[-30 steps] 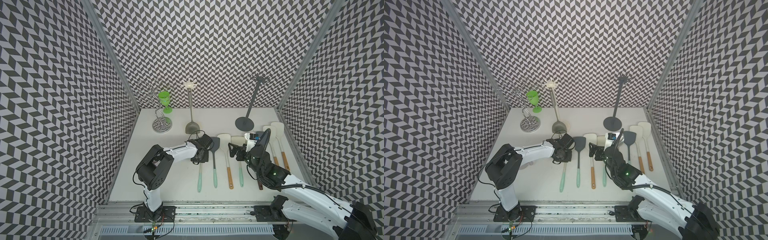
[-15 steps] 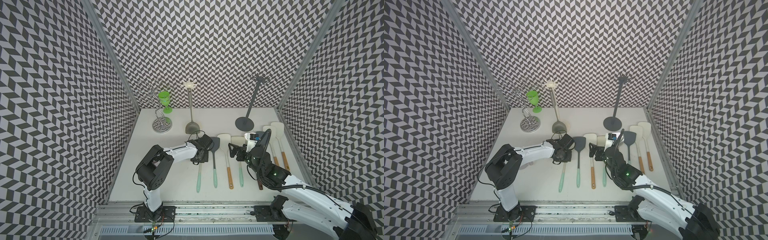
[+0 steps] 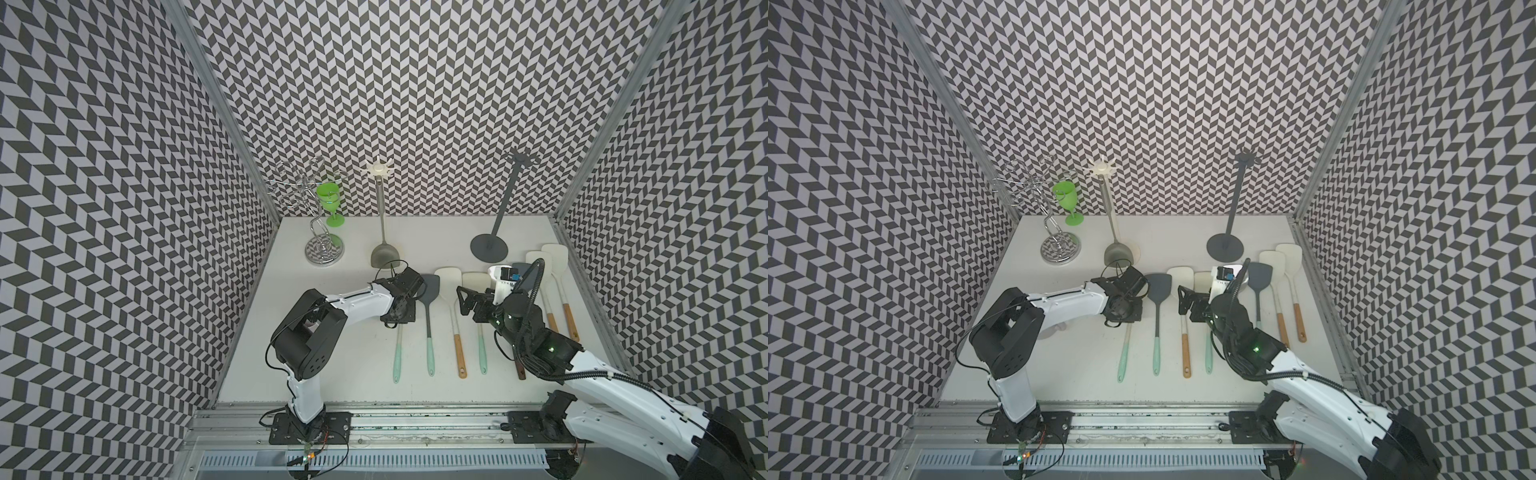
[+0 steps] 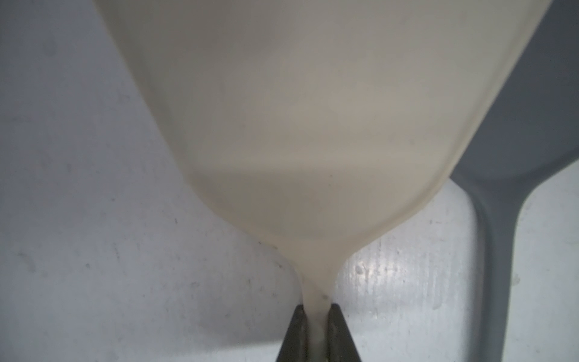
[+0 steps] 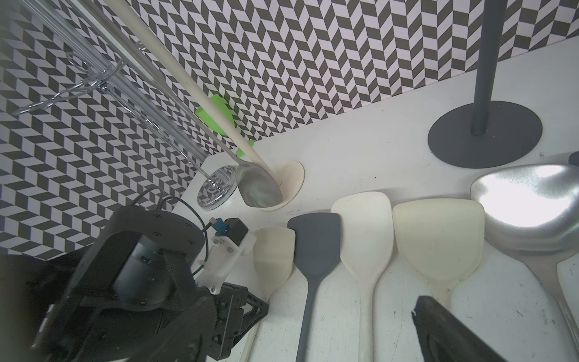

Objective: Take the spatula off the kitchen utensil rack
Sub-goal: Place the spatula at the center of the board, then take off the spatula from the rack, then place the spatula at the center of the board.

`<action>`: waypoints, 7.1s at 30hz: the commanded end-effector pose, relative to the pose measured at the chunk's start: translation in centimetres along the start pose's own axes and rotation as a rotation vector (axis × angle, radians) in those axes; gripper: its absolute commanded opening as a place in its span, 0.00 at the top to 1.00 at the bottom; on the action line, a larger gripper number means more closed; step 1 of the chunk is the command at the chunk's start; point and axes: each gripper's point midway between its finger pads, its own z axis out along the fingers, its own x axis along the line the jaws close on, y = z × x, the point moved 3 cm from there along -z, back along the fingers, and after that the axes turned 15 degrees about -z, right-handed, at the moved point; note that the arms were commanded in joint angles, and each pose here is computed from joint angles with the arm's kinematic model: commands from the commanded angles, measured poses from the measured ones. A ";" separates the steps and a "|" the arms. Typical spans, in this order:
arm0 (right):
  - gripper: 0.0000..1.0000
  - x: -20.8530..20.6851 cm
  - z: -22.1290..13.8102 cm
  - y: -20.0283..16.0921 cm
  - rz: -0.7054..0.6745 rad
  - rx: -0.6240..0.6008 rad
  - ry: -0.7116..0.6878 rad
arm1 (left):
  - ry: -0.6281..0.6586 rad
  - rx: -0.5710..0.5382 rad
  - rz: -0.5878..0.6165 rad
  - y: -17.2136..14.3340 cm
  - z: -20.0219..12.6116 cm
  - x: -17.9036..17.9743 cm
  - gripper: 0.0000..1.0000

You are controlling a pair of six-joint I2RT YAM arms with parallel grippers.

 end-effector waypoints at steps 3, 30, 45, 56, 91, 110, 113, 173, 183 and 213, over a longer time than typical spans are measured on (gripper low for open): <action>0.00 0.0 -0.1 0.2 0.024 -0.022 0.017 | 0.002 -0.017 -0.016 0.5 0.3 0.1 0.85; 0.00 3.9 -3.4 2.4 -0.222 -0.085 0.298 | -0.611 -0.677 -0.130 2.0 -23.4 4.5 0.09; 0.05 4.3 -3.7 4.3 -0.229 -0.173 0.302 | -0.684 -0.849 -0.235 1.8 -24.0 7.8 0.00; 0.05 5.5 -0.9 3.0 -0.194 -0.104 0.357 | -0.601 -0.904 -0.266 7.6 -23.2 7.3 0.00; 0.13 4.3 1.7 0.8 -0.130 0.004 0.280 | -0.635 -1.244 0.202 25.2 -22.5 -0.9 0.33; 0.14 4.5 1.7 0.4 -0.116 0.015 0.304 | -0.628 -1.293 0.218 26.9 -23.5 -2.1 0.45; 0.15 4.4 1.5 0.3 -0.115 0.012 0.303 | -0.613 -1.301 0.214 27.0 -23.4 -2.2 0.48; 0.20 6.9 0.5 3.2 -0.130 -0.032 0.455 | -0.509 -1.335 0.512 18.3 -31.2 -0.8 1.00; 0.32 7.1 -2.4 11.5 -0.161 -0.220 0.494 | -0.581 -1.147 0.806 14.4 -28.7 -7.6 1.00; 0.64 12.4 2.0 18.1 -0.177 -0.266 0.776 | -0.669 -1.019 0.998 9.6 -29.1 -12.4 1.00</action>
